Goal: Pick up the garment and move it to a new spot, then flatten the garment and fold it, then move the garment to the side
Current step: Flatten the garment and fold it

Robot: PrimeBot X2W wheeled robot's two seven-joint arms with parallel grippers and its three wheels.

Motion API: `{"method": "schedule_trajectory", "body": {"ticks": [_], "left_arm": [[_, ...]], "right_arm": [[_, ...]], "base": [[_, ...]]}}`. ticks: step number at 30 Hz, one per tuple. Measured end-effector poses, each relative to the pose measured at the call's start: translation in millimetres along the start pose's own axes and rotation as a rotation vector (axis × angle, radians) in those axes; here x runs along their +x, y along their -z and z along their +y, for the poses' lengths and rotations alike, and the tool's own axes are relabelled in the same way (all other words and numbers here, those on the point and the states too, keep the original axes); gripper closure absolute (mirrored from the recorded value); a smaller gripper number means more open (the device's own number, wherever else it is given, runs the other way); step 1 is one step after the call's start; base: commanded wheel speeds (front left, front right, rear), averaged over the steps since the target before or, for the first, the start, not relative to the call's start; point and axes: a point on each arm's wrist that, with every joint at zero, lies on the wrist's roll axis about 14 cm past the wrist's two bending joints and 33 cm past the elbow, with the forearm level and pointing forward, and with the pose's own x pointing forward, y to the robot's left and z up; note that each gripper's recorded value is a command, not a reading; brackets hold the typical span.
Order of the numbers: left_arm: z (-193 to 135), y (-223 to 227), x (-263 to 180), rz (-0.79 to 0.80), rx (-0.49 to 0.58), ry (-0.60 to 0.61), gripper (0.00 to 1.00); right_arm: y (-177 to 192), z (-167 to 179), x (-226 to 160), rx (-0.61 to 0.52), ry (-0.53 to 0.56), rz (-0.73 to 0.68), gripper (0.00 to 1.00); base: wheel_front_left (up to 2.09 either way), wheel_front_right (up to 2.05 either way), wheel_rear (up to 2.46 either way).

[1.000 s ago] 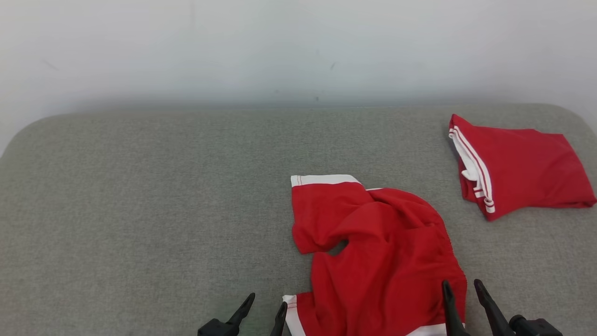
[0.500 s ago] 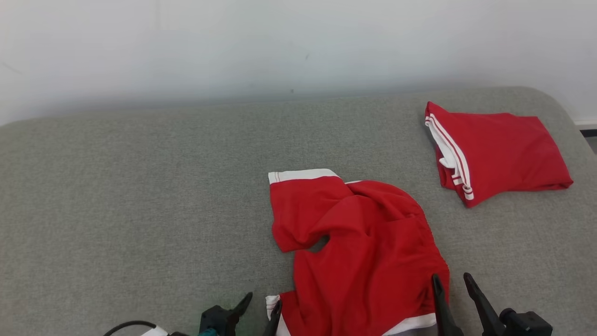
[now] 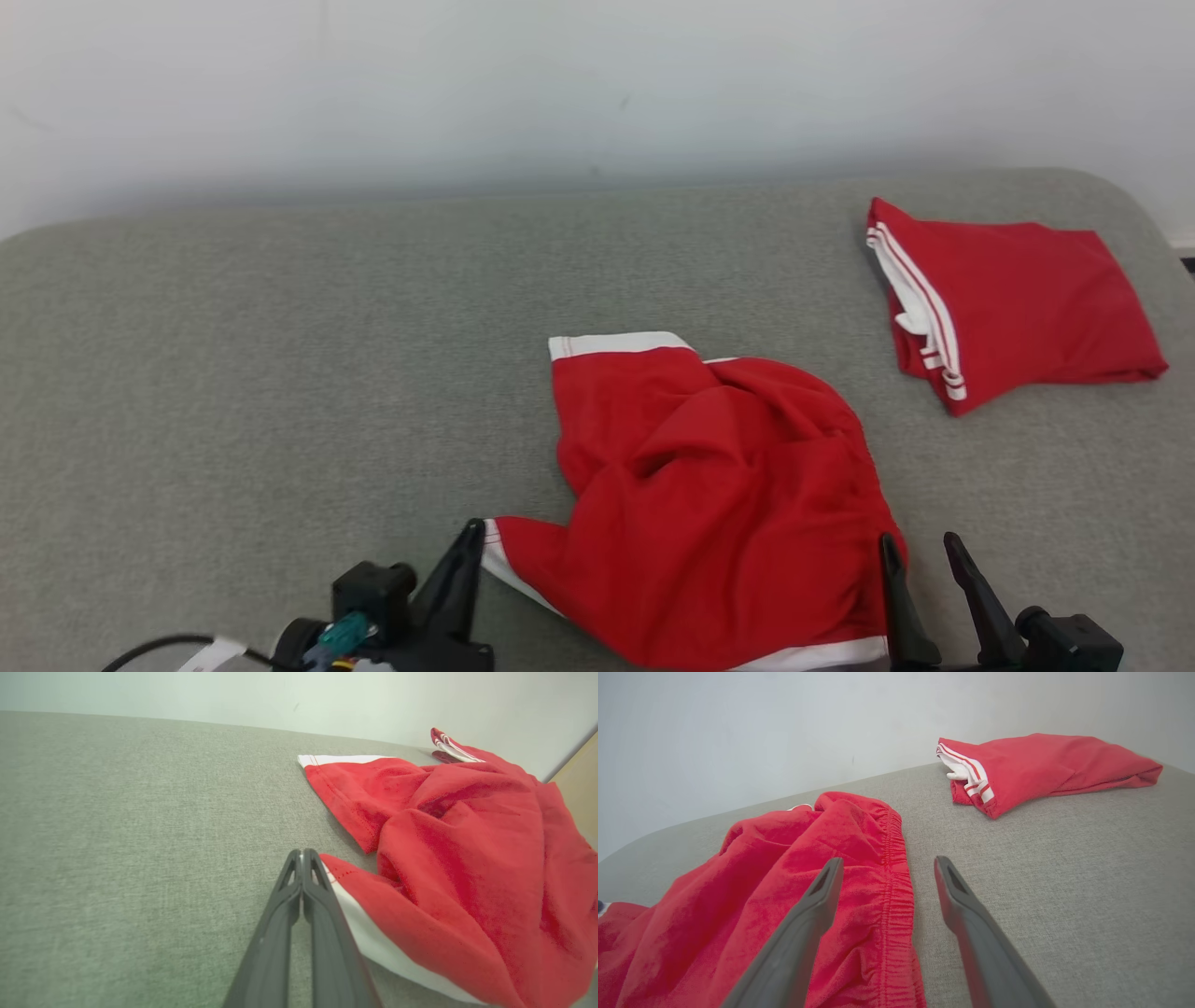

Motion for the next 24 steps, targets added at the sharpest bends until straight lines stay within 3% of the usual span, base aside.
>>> {"method": "schedule_trajectory", "body": {"ticks": [10, 16, 17, 19, 24], "left_arm": [[69, 3, -62, -0.049, -0.029, -0.268, 1.0], [76, 30, -86, 0.013, -0.063, -0.336, 1.0], [77, 30, -87, 0.011, -0.061, -0.338, 0.62], [79, 23, -87, -0.012, -0.058, -0.348, 0.0], [80, 4, -86, -0.072, -0.037, -0.343, 0.0]], "right_arm": [[8, 27, 17, 0.011, -0.078, 0.022, 0.0], [20, 36, 20, 0.015, -0.111, 0.063, 0.0], [22, 37, 20, 0.015, -0.117, 0.07, 0.0], [25, 39, 20, 0.019, -0.125, 0.08, 0.0], [32, 40, 13, 0.025, -0.133, 0.107, 0.0]], "base": [[0.0, 0.0, 0.0], [0.0, 0.0, 0.0], [0.0, 0.0, 0.0], [0.0, 0.0, 0.0], [0.0, 0.0, 0.0]]}}
